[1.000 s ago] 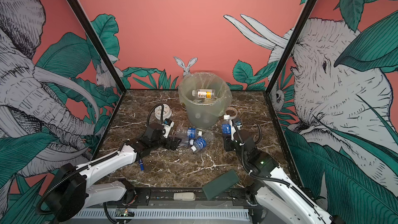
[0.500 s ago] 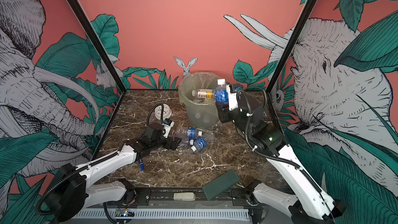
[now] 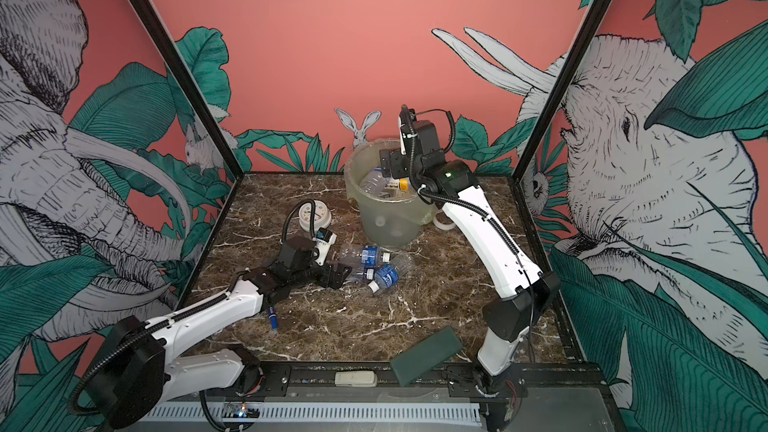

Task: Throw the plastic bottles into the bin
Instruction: 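Lift the blue-labelled bottle with the right gripper and carry it over the bin, then open the right gripper over the bin and draw it back toward the pile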

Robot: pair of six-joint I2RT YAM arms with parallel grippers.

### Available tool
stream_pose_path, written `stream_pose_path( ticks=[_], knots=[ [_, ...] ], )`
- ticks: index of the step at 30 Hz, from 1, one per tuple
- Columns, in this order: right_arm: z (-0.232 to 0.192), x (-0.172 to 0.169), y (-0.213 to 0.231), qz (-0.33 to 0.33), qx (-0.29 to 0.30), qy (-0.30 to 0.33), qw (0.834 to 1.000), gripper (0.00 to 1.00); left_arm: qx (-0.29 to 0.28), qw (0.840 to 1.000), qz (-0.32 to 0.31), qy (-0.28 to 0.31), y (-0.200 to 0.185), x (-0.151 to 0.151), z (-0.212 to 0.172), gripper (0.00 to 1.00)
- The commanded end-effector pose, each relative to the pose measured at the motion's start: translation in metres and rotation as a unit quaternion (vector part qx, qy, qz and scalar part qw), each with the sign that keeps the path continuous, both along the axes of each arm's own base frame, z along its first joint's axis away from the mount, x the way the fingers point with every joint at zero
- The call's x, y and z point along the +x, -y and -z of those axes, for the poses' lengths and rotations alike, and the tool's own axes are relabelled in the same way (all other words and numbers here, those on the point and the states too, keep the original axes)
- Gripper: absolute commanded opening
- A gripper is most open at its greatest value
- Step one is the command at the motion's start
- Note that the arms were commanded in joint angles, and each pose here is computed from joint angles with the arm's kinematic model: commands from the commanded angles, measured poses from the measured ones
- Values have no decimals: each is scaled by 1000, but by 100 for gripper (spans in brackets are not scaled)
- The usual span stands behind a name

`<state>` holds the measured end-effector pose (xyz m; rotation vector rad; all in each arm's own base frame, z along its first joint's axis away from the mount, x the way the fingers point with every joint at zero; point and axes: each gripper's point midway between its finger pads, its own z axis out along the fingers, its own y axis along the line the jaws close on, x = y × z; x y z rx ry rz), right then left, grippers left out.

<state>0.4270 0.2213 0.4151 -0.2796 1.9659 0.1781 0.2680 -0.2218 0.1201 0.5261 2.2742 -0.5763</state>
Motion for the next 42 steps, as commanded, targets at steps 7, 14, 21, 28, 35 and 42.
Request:
stream_pose_path(
  ticks=[7, 14, 21, 28, 35, 42],
  knots=[
    [-25, -56, 32, -8, 34, 36, 999, 99, -4, 1000, -22, -5, -4, 3, -14, 98],
    [15, -77, 41, -12, 27, 2, 1000, 99, -24, 996, -70, -45, -3, 8, -7, 97],
    [67, -91, 44, -15, 32, -52, 998, 99, -8, 996, -78, -48, 5, 7, -8, 97],
    [142, -110, 46, 5, 59, -135, 989, 98, 5, 997, -67, -40, 7, 10, -12, 97],
    [185, -129, 42, 18, 103, -178, 978, 95, 26, 999, -46, -13, 7, 14, -22, 97],
    [227, -138, 33, 59, 150, -223, 961, 96, 50, 998, -40, 14, 0, 16, -31, 97]
  ],
)
